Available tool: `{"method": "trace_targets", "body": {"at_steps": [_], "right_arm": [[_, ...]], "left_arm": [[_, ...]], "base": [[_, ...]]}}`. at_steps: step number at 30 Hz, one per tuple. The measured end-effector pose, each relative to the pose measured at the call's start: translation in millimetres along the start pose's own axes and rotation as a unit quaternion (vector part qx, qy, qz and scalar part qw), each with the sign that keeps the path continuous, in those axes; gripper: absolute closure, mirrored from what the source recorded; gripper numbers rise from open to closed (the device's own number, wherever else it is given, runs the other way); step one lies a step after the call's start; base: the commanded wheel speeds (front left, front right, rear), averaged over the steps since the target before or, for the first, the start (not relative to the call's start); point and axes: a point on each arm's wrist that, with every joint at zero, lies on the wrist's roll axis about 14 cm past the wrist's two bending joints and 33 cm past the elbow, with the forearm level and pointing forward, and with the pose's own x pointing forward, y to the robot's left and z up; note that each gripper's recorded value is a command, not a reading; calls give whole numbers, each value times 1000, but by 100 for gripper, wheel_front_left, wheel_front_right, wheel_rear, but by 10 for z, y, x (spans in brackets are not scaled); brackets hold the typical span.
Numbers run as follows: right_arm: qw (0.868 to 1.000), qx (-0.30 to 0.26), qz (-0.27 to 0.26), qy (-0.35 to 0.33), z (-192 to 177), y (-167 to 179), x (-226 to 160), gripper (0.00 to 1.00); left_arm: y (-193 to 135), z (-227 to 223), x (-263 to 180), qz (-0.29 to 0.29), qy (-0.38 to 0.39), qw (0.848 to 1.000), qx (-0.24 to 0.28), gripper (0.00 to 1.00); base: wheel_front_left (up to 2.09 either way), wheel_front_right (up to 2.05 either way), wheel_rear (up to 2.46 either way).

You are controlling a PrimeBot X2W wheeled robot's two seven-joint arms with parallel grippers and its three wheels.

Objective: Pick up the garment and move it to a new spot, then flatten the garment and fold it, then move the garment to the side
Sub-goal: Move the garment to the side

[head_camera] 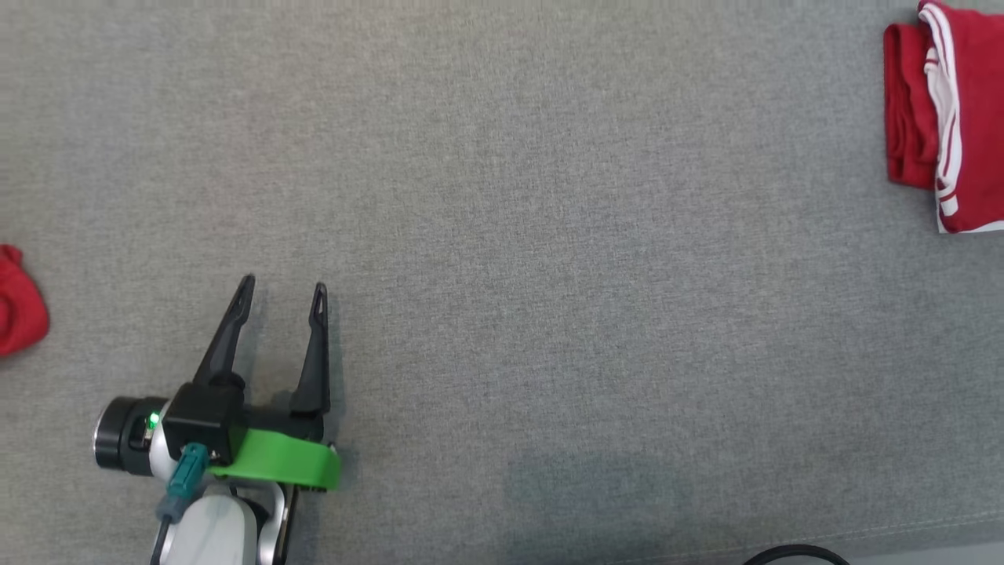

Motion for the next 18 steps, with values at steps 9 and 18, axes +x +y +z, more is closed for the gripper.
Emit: {"method": "trace_targets", "body": {"at_steps": [9, 18], "right_arm": [[986, 43, 149, -58, 355, 1064, -630, 0], [969, 105, 213, -70, 426, 1353, -1379, 0]], "left_arm": [[95, 114, -392, 35, -2, 999, -7, 0], [110, 281, -756, 52, -22, 998, -13, 0]], "base": [[0, 0, 0], [0, 0, 0]]}}
